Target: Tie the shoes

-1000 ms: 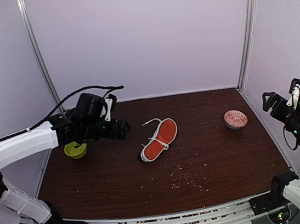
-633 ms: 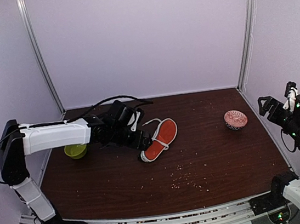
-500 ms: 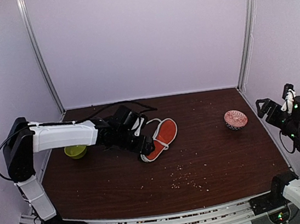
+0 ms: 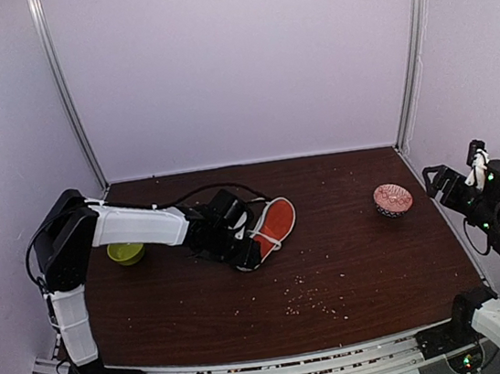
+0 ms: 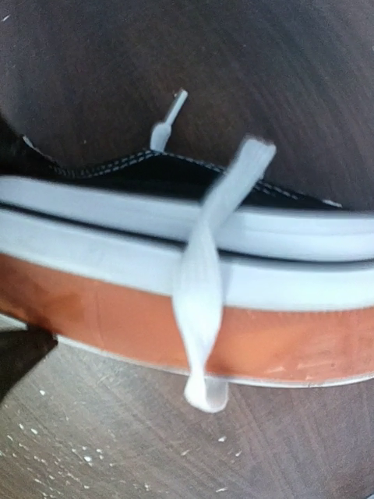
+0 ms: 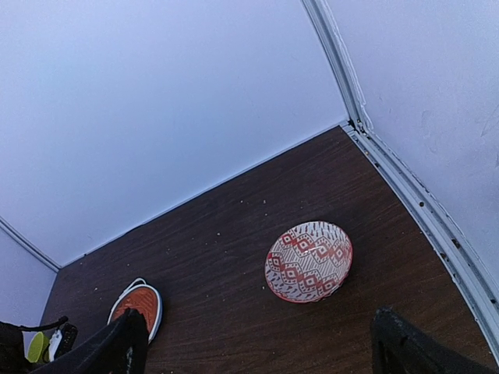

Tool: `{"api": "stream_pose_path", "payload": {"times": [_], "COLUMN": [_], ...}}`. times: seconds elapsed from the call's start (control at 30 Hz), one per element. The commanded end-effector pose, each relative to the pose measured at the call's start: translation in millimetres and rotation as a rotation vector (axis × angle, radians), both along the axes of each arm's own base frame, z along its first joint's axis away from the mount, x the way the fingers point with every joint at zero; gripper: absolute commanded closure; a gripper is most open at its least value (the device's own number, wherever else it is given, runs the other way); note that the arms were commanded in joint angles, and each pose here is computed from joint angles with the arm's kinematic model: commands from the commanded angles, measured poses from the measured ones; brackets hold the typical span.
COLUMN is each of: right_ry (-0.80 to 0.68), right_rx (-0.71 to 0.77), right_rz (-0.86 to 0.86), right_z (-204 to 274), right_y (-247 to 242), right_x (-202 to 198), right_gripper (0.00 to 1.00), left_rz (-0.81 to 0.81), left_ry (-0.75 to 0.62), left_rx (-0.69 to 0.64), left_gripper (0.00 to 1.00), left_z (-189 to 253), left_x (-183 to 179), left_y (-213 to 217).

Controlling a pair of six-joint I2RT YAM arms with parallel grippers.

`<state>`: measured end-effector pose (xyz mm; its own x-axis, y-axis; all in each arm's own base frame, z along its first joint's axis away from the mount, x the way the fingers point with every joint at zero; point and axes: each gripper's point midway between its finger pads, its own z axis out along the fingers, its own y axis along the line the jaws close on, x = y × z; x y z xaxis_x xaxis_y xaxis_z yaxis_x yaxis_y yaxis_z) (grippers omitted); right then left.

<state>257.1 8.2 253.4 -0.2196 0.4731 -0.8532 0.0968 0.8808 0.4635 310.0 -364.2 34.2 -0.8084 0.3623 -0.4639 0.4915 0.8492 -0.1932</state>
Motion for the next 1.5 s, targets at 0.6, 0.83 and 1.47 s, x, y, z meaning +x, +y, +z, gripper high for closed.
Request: {"api": "stream_pose_path", "payload": {"times": [0.6, 0.83, 1.47], "right_ry": [-0.028, -0.114, -0.335], "right_rx": [-0.024, 0.045, -0.043], "right_rz": [0.650, 0.891, 1.101], "right_z": [26.0, 33.2, 58.8], "right_y": [137.9, 225.9, 345.8], "right_x": [-2.7, -15.2, -23.3], "right_gripper": [0.00, 0.00, 0.15], "left_rz": [-0.187, -0.268, -0.357], "left_ry": [-0.021, -0.019, -0.001], "left_rx": [-0.637, -0.726, -0.816], "left_gripper": [1.00, 1.00, 1.00], "left_z": [210.9, 261.3, 313.6], "left_x": [-49.6, -77.3, -116.8], "left_y": [-44.8, -34.9, -22.6]}}
